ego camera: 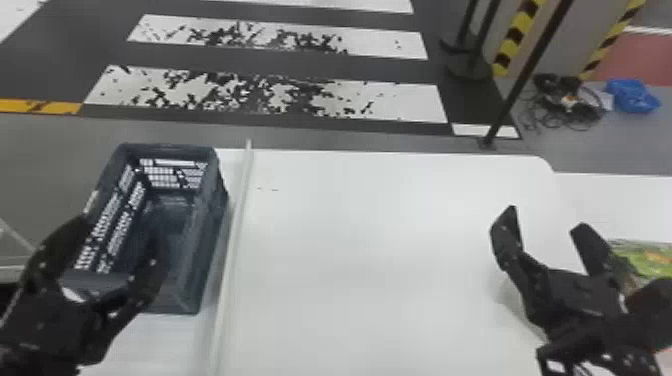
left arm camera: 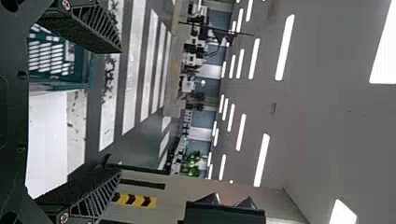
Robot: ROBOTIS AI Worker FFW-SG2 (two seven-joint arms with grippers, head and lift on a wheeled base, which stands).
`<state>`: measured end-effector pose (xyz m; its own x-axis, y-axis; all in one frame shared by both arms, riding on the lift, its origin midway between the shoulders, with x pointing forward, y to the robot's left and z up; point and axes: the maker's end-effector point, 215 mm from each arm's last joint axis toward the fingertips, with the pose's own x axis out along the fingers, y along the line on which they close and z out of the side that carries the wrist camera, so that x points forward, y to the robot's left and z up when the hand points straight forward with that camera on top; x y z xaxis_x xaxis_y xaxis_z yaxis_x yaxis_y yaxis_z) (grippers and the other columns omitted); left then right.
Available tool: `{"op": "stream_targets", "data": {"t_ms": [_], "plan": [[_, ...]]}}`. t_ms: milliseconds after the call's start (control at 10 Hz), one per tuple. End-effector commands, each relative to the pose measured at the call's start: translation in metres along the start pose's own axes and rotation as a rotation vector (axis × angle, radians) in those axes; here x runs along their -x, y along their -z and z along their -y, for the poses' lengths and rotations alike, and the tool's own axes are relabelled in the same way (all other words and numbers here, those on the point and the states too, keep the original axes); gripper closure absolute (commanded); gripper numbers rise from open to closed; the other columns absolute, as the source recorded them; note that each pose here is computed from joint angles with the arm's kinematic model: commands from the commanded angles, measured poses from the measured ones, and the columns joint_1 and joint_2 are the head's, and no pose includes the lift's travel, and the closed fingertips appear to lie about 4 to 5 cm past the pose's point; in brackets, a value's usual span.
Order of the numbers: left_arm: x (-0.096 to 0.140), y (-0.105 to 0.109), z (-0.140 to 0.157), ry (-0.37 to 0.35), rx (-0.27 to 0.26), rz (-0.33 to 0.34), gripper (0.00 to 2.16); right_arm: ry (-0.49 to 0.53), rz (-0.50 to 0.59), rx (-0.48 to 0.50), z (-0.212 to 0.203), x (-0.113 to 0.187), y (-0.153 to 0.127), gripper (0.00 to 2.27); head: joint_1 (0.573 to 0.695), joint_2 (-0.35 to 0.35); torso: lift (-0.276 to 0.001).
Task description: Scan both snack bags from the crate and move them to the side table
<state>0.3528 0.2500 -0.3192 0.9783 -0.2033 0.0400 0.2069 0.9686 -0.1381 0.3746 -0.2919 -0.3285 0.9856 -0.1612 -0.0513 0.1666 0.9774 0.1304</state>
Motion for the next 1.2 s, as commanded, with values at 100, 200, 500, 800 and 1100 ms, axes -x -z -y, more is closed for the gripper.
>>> {"op": "stream_targets", "data": {"t_ms": [100,200,500,800,1100], "plan": [[0.000,0.043,0.015,0.015,0.055,-0.191,0.09,-0.004,-0.074,0.000,-0.003,0.028,0.020,0.05,0.695,-0.071,-0.029],[0.001,0.041,0.019,0.018,0.063,-0.187,0.09,-0.008,-0.104,-0.001,-0.005,0.037,0.027,0.05,0.695,-0.080,-0.029],[0.005,0.040,0.025,0.008,0.061,-0.183,0.09,-0.048,-0.127,0.001,-0.030,0.052,0.028,0.07,0.695,-0.065,-0.029],[0.011,0.026,0.027,0.006,0.036,-0.148,0.09,-0.054,-0.148,-0.006,-0.033,0.053,0.028,0.07,0.695,-0.049,-0.029],[0.013,0.025,0.028,0.001,0.037,-0.145,0.08,-0.064,-0.167,-0.007,-0.036,0.057,0.028,0.08,0.695,-0.041,-0.029]]}}
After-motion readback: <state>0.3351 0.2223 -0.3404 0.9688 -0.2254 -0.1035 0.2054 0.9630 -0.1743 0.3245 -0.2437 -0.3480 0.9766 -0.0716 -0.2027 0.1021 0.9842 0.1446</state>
